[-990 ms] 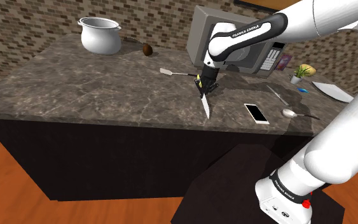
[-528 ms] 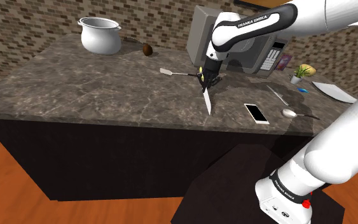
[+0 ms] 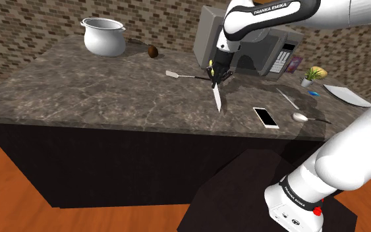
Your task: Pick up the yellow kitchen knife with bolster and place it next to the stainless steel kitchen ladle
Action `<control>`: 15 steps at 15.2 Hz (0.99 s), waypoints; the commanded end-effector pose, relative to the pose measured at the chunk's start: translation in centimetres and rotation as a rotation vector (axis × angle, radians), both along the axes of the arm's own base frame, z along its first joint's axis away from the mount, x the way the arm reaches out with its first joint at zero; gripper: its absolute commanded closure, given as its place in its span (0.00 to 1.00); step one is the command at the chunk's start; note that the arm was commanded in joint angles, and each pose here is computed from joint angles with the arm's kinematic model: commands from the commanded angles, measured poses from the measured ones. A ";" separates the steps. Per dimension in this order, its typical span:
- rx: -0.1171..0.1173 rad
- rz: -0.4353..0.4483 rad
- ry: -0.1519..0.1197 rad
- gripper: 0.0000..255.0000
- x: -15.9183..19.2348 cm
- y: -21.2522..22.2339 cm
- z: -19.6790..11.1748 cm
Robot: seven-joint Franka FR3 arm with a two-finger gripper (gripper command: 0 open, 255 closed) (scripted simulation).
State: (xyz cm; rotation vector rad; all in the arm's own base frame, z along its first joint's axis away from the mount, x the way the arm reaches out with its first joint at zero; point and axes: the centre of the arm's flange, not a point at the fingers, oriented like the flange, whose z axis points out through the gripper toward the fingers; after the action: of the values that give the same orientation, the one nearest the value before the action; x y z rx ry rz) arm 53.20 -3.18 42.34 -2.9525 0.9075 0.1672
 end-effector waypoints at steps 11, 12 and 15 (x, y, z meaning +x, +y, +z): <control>0.000 0.000 0.001 1.00 -3.7 -8.5 2.4; 0.000 0.000 0.001 1.00 -4.2 -9.8 2.4; 0.000 0.000 0.001 1.00 -5.7 -13.4 2.4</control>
State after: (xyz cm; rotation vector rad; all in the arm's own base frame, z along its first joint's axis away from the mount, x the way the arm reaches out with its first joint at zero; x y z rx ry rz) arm 48.34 -15.30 45.03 -2.9521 0.9099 0.1679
